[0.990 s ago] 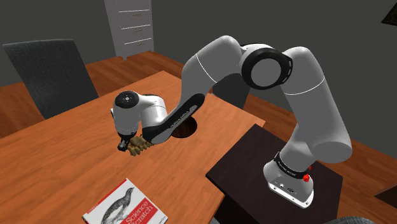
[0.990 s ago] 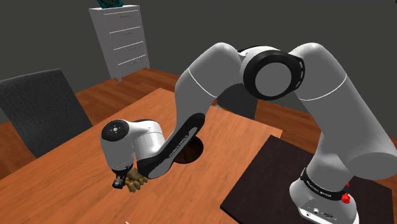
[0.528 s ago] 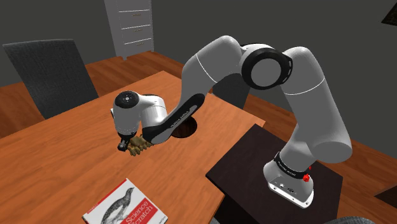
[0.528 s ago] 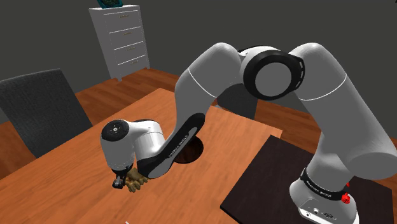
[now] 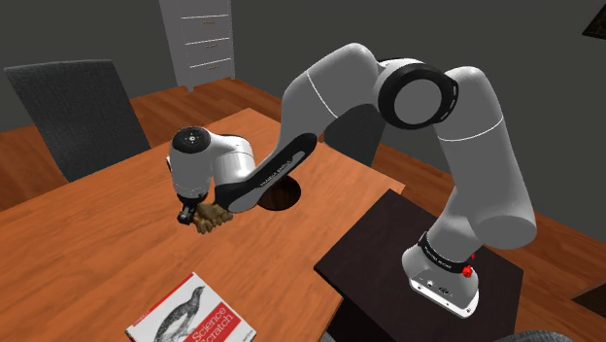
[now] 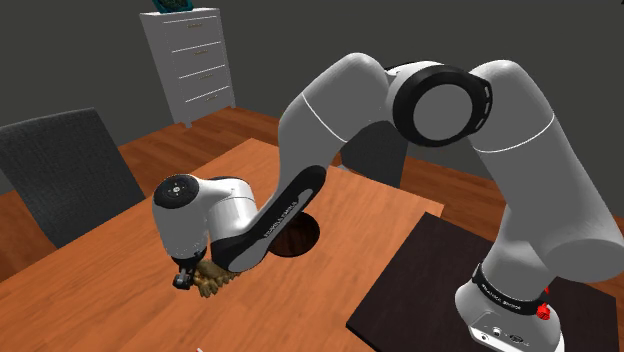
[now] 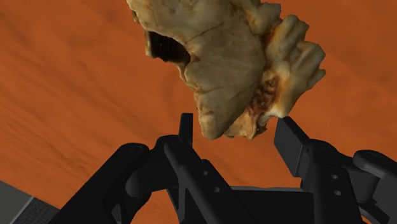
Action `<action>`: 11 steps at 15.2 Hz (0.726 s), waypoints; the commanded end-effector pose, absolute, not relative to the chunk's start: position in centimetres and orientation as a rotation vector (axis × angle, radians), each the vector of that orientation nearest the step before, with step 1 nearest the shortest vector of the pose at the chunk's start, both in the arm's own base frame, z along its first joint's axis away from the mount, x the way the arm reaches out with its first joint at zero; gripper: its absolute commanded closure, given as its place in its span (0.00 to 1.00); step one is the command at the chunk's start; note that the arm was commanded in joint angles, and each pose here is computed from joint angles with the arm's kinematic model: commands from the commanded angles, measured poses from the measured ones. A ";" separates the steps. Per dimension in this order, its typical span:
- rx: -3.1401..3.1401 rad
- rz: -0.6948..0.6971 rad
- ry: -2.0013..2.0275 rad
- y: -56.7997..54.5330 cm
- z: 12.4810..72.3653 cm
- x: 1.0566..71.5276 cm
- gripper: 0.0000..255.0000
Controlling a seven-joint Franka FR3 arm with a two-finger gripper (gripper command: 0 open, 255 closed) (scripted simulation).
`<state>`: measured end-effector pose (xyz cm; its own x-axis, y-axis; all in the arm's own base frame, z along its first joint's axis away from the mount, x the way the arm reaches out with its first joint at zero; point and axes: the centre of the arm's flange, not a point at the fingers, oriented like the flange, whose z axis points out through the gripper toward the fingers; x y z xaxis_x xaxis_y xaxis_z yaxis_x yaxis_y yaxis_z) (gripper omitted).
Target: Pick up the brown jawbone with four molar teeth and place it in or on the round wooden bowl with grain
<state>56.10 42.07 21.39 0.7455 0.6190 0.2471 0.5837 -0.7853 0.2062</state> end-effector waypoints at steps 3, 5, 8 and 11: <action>2.826 0.462 0.977 42.1 23.6 56.1 1.00; 2.826 0.462 0.977 42.1 24.7 56.1 1.00; 2.826 0.462 0.977 42.1 26.3 56.1 1.00; 2.826 0.462 0.977 42.1 27.9 56.1 1.00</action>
<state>56.10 42.07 27.28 0.7455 0.6191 0.2469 0.5838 -0.7853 0.2061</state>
